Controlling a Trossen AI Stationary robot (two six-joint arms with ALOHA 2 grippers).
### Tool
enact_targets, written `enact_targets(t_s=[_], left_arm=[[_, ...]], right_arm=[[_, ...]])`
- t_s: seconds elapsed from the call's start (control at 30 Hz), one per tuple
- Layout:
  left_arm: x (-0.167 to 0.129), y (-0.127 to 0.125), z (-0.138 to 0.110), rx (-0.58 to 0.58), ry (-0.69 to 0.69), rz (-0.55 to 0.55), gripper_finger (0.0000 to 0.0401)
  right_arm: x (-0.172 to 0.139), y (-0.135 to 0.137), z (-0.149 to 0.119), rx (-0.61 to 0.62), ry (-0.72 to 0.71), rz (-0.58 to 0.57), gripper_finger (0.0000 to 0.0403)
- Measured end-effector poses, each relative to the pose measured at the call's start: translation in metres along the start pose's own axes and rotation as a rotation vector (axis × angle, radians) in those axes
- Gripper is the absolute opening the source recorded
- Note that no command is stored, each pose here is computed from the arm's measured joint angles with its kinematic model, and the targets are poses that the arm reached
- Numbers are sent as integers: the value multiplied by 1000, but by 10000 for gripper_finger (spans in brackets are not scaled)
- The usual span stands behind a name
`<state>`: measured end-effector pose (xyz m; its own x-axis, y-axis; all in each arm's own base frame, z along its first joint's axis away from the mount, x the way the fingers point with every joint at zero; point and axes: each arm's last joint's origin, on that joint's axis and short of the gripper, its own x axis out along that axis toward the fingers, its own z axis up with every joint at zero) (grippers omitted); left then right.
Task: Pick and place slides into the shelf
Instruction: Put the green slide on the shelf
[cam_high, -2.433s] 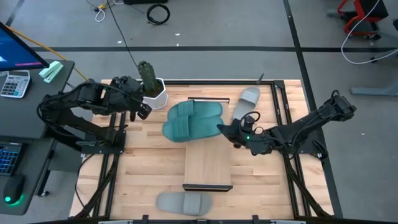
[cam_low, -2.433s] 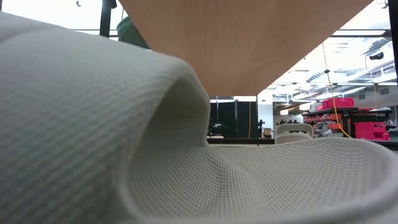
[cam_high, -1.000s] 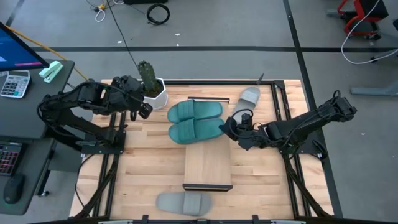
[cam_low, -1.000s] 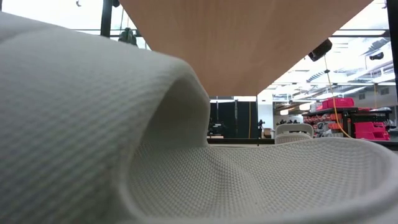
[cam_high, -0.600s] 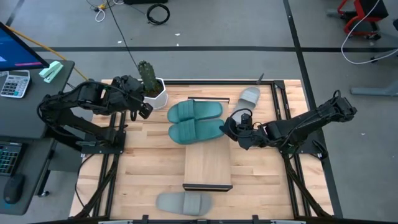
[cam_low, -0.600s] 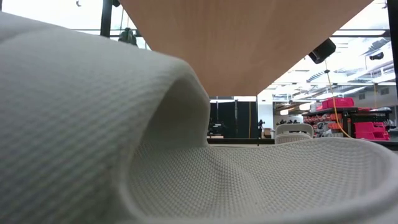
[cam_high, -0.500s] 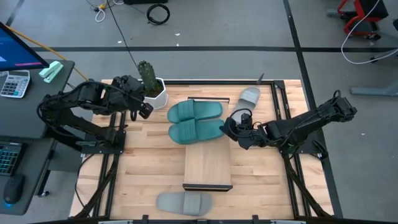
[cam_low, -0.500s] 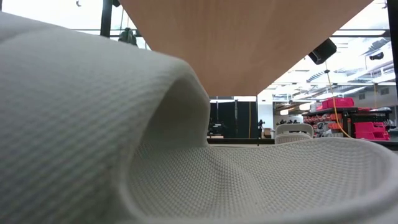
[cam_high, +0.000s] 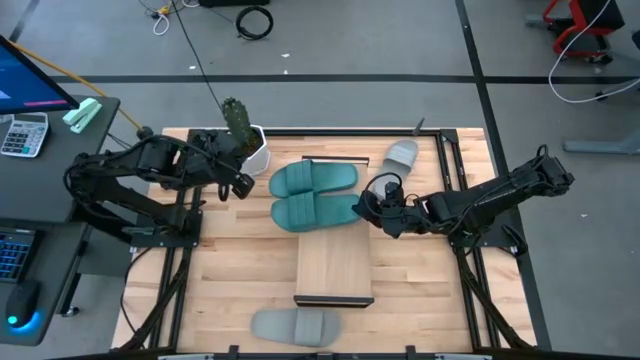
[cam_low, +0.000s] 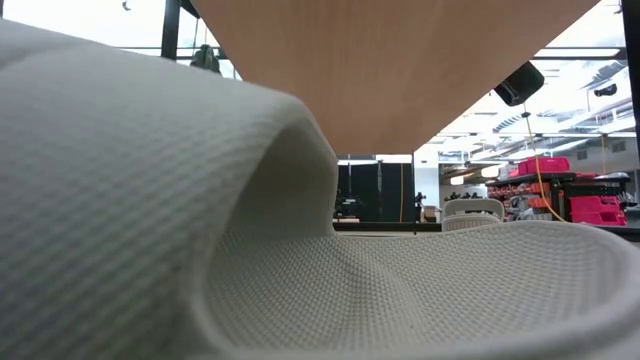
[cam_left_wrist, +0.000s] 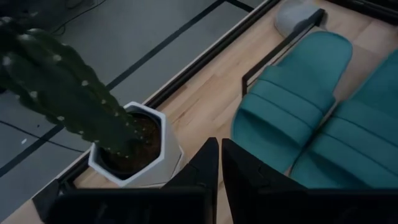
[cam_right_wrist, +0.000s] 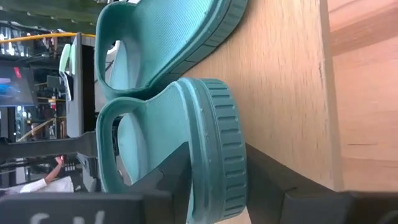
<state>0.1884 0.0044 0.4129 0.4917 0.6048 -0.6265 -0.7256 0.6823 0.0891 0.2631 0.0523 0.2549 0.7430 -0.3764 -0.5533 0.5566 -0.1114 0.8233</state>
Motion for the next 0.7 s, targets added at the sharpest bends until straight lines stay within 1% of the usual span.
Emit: enact_targets(t_s=[0.2,0.5,0.7], left_arm=[[-1,-1,0,2,-6,-10,32],[-1,-2,0,0,-9,-12,19],[-1,-2,0,2,-8,-12,29]], right_arm=[[-1,8,2,-26,8,17,142],[3,9,7,-36,27,-1,144],[3,7,7,-44,60,-29,144]])
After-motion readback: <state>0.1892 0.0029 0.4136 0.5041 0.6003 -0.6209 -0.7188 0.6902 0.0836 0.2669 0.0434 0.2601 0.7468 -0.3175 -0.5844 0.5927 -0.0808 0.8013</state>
